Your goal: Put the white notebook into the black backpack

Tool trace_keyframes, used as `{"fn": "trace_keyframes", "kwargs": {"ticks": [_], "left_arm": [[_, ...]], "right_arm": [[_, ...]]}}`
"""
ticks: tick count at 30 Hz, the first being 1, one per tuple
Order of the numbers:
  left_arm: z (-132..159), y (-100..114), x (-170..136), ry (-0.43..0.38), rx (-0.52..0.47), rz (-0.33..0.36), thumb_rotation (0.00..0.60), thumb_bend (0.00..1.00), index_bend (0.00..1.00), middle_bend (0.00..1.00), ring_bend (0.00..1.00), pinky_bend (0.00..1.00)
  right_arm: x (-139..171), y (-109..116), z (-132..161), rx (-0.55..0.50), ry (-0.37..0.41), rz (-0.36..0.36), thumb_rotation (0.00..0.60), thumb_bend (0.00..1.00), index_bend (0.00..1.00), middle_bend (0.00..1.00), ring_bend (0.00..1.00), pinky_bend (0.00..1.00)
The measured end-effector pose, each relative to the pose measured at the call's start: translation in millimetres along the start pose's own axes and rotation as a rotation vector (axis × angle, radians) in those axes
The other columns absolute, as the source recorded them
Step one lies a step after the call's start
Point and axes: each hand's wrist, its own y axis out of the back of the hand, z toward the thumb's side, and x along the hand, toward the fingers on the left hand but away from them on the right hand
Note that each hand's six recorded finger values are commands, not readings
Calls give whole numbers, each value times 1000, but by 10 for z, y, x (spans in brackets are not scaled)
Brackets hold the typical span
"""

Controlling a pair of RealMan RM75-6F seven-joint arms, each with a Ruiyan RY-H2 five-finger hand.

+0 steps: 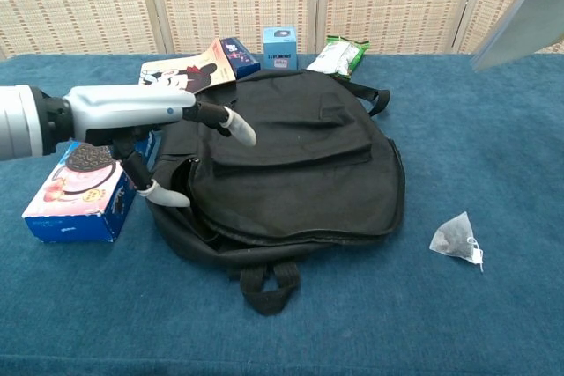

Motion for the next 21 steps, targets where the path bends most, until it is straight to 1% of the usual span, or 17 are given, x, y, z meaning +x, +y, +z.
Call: {"fn": "trace_keyframes", "kwargs": {"ticks": [6, 12, 21], "left_arm": [[48, -59, 194, 14, -8, -17, 600, 240, 194, 122, 153, 106], [68, -129, 330, 30, 16, -52, 600, 240, 164, 122, 147, 106], [11, -313, 297, 71, 54, -144, 600, 240, 132, 122, 138, 106]], "right_arm": [[4, -33, 6, -7, -3, 3, 600, 435, 781, 467, 213, 132], [17, -50, -5, -12, -4, 6, 600, 435, 781, 467, 212, 132], [44, -103, -15, -22, -5, 18, 600, 435, 781, 467, 212, 132]]}}
